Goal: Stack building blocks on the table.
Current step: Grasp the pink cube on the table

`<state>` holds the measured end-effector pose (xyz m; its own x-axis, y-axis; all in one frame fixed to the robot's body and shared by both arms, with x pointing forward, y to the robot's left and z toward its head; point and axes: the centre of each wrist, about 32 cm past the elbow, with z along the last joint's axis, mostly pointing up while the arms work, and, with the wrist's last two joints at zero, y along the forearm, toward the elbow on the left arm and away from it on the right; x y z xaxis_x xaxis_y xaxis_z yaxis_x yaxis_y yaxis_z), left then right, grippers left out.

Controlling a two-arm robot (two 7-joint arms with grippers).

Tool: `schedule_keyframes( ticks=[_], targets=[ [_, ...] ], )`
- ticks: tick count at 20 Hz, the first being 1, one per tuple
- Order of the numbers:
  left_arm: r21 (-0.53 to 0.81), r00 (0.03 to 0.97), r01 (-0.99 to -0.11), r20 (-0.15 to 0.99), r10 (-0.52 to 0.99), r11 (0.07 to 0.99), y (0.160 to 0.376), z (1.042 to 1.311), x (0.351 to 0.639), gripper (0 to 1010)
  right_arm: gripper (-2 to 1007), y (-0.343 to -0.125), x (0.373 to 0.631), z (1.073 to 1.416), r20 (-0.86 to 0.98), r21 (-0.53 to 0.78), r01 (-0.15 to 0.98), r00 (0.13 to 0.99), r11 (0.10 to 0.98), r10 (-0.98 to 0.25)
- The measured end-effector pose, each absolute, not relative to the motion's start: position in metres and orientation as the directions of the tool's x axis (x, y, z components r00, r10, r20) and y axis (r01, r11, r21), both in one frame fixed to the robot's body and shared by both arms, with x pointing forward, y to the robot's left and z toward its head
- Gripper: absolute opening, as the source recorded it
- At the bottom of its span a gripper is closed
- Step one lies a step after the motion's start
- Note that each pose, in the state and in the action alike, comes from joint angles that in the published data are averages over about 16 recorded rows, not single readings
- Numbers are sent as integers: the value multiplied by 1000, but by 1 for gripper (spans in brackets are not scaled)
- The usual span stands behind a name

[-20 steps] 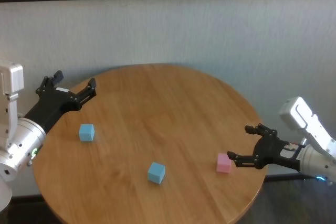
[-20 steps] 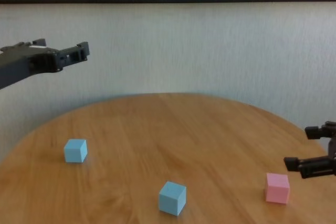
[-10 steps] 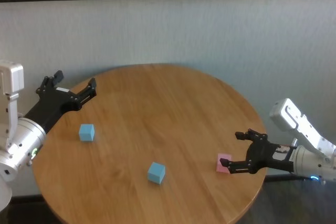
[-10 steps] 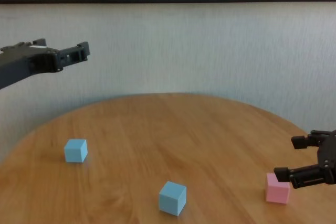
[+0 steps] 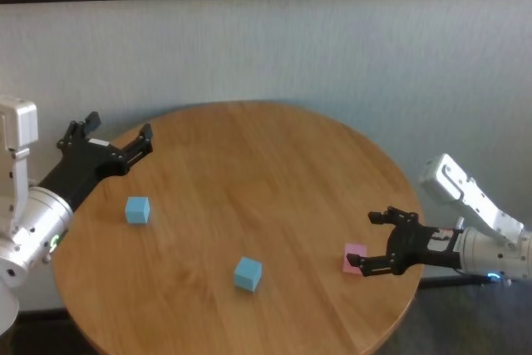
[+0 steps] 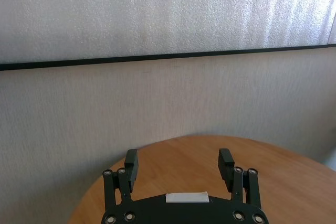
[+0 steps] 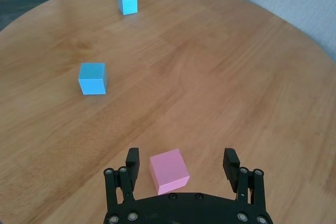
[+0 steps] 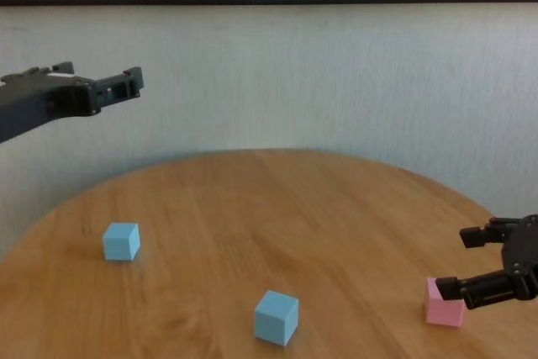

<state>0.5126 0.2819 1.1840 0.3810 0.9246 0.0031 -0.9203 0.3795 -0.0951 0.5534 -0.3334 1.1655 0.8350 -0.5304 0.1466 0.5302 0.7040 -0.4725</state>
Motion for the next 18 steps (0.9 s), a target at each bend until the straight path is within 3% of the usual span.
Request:
schedule_keyframes(
  ticks=[18],
  targets=[
    [-95,381,-920,3,925,380,282,1184,513,999,1005,-334,563,1159,102,-504,488,853,713,-511]
  ],
)
